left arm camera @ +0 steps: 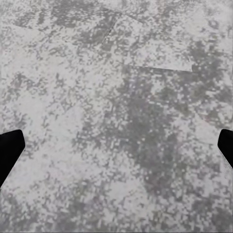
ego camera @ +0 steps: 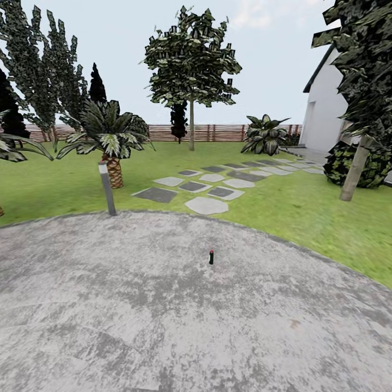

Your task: In the garden, pick up the pesticide atomizer on the floor and spray pesticide onto both trees until each tree trunk is fully covered.

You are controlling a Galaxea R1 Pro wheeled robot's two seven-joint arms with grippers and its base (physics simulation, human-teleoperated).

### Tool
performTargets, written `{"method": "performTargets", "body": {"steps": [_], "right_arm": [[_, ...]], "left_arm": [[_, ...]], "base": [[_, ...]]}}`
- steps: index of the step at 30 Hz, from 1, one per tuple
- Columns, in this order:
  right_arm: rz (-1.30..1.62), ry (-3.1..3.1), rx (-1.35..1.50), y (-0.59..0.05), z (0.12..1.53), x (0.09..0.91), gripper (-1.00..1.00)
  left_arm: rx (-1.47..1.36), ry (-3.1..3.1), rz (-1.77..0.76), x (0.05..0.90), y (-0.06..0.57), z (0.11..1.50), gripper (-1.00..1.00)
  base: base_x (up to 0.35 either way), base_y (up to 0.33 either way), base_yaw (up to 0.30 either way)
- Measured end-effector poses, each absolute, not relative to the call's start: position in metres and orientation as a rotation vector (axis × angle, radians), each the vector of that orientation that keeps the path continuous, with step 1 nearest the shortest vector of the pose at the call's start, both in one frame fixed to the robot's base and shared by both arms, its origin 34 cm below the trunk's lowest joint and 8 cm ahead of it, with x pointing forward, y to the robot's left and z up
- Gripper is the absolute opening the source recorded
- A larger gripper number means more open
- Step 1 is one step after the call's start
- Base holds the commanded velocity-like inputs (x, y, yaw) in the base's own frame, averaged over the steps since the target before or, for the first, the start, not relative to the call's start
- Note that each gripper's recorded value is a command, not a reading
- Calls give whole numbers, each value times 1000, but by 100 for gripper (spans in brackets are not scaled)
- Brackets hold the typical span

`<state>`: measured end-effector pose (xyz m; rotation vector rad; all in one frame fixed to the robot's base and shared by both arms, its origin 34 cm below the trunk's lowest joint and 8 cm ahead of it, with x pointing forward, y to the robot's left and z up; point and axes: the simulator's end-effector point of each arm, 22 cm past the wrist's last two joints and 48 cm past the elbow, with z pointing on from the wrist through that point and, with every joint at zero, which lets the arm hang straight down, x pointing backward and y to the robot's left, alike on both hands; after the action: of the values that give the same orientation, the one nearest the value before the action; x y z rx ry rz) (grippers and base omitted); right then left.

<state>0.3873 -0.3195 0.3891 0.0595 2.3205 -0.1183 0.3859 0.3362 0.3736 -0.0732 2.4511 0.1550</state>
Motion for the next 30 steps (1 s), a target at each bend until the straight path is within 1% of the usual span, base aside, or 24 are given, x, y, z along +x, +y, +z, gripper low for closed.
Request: {"method": "performTargets", "body": {"steps": [24,30], "right_arm": [[-118,2316,62,-320,390,389,100],[-118,2316,62,-320,390,389,100]], "left_arm": [[-73,2451,155,386,336,374,100],[-73,2451,155,386,336,374,100]], "base": [[339,85,0],[339,39,0]]}}
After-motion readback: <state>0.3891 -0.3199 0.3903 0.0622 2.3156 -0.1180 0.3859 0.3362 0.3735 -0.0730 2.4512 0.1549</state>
